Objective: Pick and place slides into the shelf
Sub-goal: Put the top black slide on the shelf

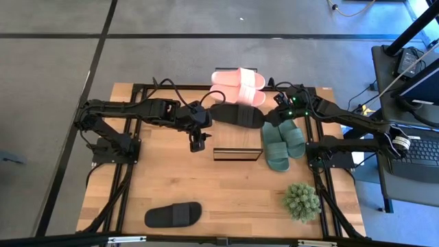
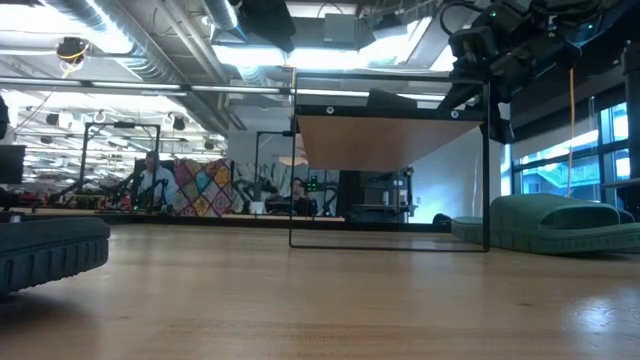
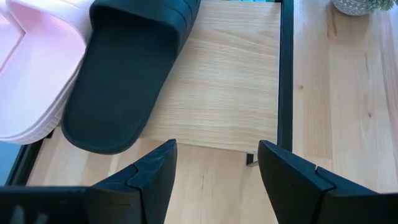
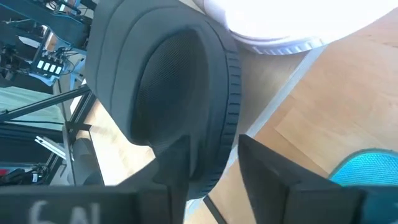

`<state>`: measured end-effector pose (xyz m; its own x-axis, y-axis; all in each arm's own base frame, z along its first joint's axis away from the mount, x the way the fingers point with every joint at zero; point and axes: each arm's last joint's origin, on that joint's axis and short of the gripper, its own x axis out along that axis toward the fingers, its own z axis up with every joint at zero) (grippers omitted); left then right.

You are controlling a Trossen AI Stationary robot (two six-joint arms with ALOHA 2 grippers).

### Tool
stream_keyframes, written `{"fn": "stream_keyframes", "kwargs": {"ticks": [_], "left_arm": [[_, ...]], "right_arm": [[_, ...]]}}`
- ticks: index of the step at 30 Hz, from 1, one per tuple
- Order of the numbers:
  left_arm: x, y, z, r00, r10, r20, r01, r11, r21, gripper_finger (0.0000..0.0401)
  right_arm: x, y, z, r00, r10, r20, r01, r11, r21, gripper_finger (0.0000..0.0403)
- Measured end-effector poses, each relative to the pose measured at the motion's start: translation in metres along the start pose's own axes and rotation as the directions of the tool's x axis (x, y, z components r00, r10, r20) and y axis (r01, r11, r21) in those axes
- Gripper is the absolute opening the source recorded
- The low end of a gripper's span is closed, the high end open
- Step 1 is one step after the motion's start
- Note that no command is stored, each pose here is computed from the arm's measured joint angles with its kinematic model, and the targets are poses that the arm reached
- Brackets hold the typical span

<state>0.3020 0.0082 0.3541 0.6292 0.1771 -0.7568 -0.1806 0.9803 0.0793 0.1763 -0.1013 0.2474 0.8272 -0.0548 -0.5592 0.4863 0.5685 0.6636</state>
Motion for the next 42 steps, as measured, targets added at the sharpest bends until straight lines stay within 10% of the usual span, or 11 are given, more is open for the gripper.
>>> {"fn": "stream_keyframes", "kwargs": {"ticks": [20, 31, 42], "left_arm": [[0.0, 0.0, -0.001, 1.0, 0.0, -0.007, 0.0, 1.0, -0.023, 0.0216], [0.0, 0.0, -0.001, 1.0, 0.0, -0.008, -0.001, 1.0, -0.022, 0.0216], [0.0, 0.0, -0.001, 1.0, 0.0, -0.007, 0.0, 1.0, -0.023, 0.0216]], "right_arm": [[-0.028, 0.014, -0.002, 0.99, 0.088, 0.108, -0.074, 0.989, -0.128, 0.0198], [-0.034, 0.051, -0.009, 0.925, 0.371, 0.078, -0.29, 0.824, -0.486, 0.0198], [-0.006, 0.071, -0.031, 0.951, 0.309, 0.029, -0.223, 0.744, -0.63, 0.0198]]}}
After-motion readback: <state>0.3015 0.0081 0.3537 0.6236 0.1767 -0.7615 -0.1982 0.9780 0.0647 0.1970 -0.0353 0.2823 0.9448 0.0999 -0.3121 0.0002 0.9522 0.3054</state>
